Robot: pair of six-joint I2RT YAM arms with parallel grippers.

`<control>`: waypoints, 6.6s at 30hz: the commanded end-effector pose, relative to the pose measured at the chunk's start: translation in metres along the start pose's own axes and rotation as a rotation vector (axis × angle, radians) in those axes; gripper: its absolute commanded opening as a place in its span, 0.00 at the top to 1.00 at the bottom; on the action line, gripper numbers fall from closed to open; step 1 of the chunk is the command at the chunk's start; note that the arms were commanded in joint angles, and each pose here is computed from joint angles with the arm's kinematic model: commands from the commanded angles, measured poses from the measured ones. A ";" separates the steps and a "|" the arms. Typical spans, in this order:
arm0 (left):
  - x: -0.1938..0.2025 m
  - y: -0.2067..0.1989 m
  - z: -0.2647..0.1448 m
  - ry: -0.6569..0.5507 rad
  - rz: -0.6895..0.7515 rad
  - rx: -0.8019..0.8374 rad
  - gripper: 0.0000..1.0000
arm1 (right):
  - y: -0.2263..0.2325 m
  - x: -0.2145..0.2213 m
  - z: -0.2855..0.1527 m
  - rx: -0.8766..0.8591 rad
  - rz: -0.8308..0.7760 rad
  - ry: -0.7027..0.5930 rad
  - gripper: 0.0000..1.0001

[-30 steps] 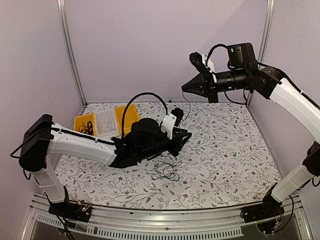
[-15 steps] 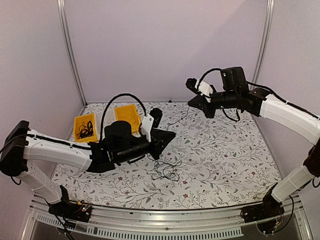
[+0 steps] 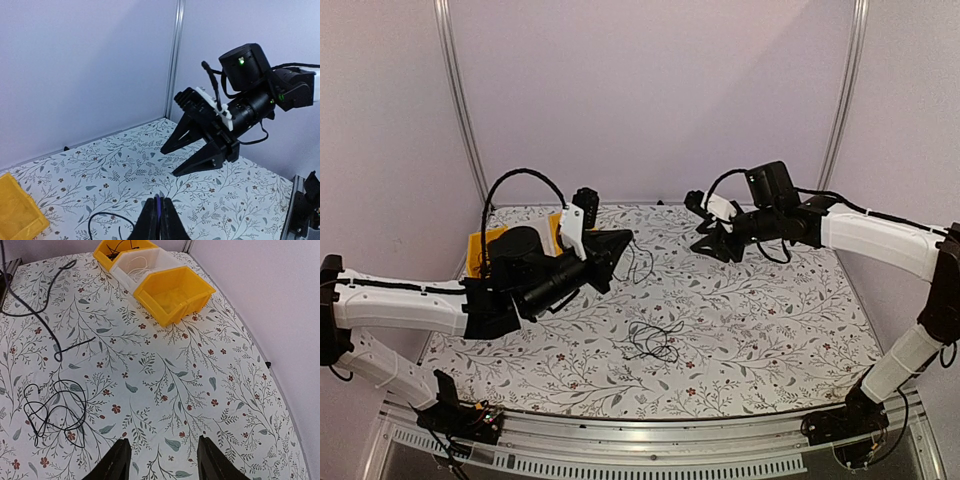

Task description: Untangle the cables

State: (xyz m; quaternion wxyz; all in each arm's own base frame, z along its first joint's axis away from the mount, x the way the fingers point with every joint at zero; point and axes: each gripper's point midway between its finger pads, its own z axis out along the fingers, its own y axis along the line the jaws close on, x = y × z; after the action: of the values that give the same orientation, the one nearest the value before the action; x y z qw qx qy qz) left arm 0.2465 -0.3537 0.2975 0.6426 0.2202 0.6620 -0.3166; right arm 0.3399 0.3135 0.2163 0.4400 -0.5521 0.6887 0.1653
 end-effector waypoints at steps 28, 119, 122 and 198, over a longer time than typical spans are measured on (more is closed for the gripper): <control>0.013 0.217 0.027 0.251 -0.010 -0.581 1.00 | 0.034 0.035 -0.050 0.010 -0.055 -0.081 0.40; 0.218 -0.006 -0.073 0.802 0.213 0.293 0.58 | 0.106 0.070 0.022 -0.372 -0.049 0.149 0.44; 0.248 -0.015 -0.071 0.870 0.311 0.315 0.57 | 0.107 0.076 0.024 -0.372 -0.038 0.164 0.44; -0.252 -0.037 -0.063 -0.298 0.107 0.087 1.00 | 0.187 0.048 0.137 -0.722 0.383 0.104 0.84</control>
State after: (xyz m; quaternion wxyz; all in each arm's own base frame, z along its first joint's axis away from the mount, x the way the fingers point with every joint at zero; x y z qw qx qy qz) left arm 0.2053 -0.3248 0.5094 0.7114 0.2391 0.5606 -0.3498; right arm 0.2200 0.4402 0.0700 0.1552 -0.5465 0.6825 0.4598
